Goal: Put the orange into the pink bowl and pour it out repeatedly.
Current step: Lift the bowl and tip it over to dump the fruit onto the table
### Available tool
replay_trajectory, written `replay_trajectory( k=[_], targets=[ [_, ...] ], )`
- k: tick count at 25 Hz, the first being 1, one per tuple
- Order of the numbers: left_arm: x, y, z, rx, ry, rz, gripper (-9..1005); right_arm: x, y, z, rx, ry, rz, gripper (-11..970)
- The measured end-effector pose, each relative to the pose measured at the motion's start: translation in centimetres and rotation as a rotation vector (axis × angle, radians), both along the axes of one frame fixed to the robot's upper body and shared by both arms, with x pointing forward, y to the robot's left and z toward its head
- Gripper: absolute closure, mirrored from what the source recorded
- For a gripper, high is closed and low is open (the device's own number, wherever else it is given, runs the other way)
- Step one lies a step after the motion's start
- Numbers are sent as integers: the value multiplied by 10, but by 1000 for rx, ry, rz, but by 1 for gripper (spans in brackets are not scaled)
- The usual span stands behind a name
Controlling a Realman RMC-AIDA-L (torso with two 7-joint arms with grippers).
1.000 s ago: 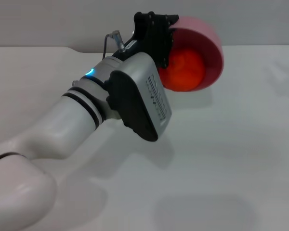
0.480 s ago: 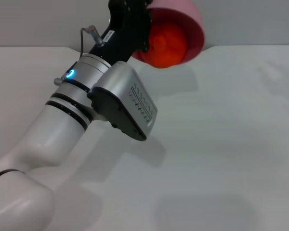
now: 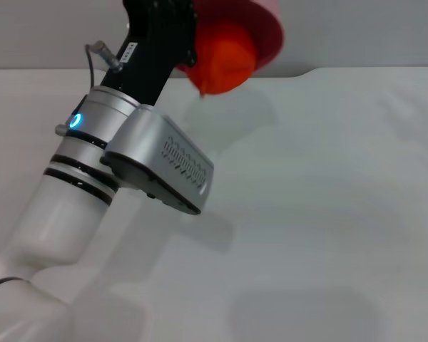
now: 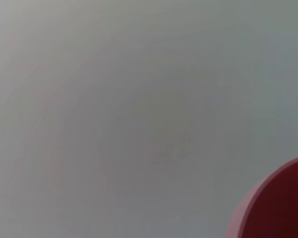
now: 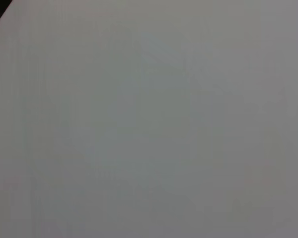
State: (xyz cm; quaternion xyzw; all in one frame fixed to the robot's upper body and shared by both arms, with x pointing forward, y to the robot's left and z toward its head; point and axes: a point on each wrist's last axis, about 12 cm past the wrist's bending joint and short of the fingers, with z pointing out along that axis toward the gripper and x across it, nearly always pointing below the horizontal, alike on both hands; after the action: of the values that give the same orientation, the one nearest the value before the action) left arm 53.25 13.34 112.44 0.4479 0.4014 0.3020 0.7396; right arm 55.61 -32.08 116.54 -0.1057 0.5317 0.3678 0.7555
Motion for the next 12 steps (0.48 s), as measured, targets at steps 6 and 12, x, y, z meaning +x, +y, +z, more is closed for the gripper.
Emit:
replay_trajectory(
  k=[6, 12],
  targets=[
    [-3, 6, -2, -21, -6, 29, 961, 3, 3, 3, 1, -9, 10, 491],
    [-1, 7, -1, -64, 18, 27, 961, 5, 6, 4, -1, -12, 21, 492]
  ],
)
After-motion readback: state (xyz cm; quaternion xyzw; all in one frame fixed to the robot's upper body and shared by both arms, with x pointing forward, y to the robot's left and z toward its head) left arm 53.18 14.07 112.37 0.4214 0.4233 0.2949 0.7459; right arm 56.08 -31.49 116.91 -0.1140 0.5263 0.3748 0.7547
